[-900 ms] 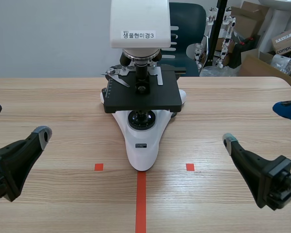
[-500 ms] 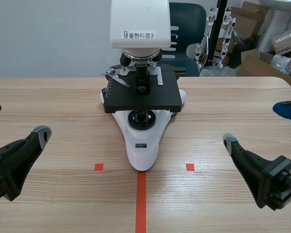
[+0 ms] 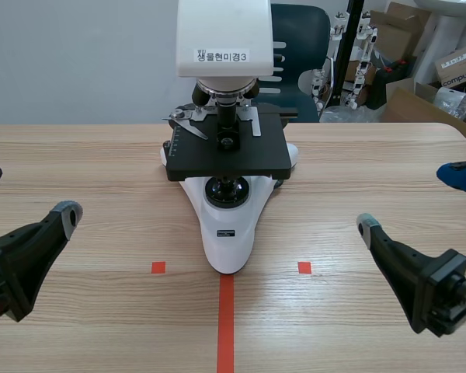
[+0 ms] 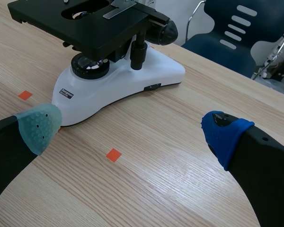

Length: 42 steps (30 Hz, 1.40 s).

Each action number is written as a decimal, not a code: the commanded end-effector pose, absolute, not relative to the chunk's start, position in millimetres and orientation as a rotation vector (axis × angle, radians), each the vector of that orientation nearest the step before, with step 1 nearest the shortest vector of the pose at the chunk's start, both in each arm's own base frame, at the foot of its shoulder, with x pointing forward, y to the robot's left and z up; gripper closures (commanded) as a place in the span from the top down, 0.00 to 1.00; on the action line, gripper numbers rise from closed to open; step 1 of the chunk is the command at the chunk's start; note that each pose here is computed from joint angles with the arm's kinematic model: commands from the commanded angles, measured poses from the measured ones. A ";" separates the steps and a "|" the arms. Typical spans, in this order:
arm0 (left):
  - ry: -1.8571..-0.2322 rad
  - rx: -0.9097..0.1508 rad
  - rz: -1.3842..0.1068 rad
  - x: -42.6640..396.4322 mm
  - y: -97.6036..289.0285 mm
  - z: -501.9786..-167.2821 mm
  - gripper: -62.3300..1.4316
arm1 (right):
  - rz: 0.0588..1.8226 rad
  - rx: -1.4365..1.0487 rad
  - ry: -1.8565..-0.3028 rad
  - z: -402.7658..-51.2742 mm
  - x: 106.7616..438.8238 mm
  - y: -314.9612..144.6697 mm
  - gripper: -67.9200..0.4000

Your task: Point at the objective lens

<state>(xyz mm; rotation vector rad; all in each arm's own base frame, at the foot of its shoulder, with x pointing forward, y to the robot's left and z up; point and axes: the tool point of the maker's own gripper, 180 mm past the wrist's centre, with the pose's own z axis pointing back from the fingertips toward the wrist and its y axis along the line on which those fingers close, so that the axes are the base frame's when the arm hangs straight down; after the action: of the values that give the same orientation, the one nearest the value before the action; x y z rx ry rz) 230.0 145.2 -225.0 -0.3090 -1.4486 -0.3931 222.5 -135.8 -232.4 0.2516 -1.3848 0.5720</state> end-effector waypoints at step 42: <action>-1.595 -0.733 -0.600 277.9 88.5 -211.0 0.08 | 0.572 0.254 -1.409 -225.2 226.3 -136.2 1.00</action>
<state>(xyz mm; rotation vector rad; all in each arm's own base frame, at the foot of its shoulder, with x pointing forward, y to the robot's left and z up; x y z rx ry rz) 274.3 89.6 -221.2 -0.7187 -1.5562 -0.6092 222.3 -136.3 -234.3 0.2478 -1.3742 0.5725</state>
